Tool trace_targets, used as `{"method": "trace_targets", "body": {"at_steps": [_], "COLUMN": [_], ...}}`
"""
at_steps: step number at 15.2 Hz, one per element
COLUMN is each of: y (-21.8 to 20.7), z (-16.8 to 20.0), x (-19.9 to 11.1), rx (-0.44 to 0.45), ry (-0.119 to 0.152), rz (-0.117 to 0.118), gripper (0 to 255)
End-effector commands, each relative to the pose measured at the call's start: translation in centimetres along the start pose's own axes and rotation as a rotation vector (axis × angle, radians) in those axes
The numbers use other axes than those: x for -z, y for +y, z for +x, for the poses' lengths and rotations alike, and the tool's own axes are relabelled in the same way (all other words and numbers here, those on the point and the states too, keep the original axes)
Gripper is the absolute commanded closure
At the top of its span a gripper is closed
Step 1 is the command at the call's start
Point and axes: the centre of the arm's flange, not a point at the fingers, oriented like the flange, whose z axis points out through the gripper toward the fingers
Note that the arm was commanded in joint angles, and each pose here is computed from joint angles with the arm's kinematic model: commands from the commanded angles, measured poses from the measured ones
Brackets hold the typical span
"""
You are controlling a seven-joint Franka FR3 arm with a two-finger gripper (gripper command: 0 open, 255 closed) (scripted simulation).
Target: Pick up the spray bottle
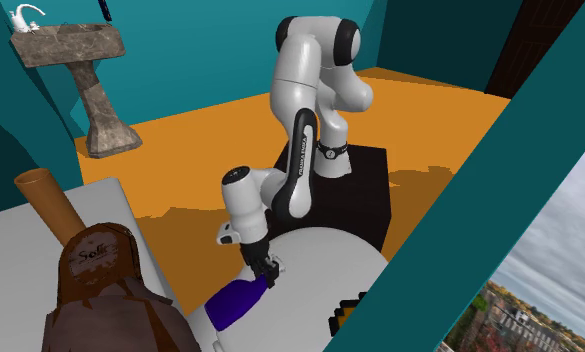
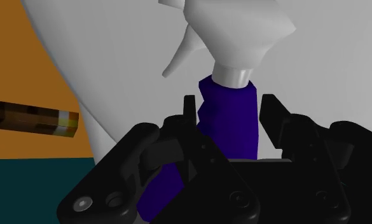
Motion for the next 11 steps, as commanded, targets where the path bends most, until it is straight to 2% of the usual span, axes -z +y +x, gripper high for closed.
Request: {"method": "trace_targets", "body": {"at_steps": [1, 11], "y": [-0.3, -1.5], "z": [0.1, 0.2], "x": [1.0, 6.1], "rx": [0.000, 0.000], "ry": [0.000, 0.000], "rz": [0.000, 0.000], "gripper": [255, 255]}}
